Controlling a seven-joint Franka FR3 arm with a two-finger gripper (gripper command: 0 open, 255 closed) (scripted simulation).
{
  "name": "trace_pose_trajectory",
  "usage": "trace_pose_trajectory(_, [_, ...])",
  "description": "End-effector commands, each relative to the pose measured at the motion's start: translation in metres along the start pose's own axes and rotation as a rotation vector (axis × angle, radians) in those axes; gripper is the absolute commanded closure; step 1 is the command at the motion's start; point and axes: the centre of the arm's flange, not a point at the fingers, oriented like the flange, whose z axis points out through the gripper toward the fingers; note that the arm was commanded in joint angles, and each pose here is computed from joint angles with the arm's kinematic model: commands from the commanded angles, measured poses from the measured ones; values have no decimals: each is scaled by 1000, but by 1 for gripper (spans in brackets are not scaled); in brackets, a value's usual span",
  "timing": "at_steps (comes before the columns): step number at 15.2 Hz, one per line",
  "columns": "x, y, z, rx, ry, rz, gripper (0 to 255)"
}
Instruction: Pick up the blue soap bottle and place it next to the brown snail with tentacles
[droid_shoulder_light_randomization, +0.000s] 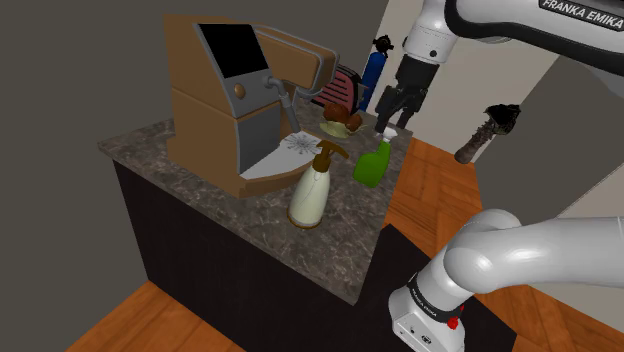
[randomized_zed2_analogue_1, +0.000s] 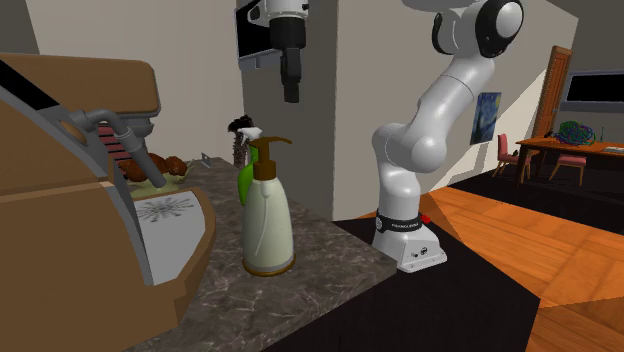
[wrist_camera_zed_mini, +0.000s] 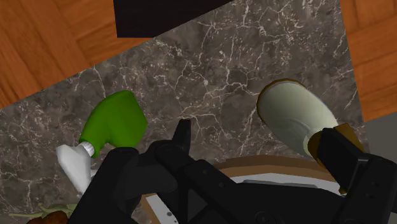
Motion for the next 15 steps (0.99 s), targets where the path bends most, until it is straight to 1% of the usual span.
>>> trace_pose_trajectory(1, [0,0,0,0,0,0,0])
trace_pose_trajectory(13, [73,-137,51,-60,30,5,0])
trace_pose_trajectory(15, [75,-140,58,-61,31,5,0])
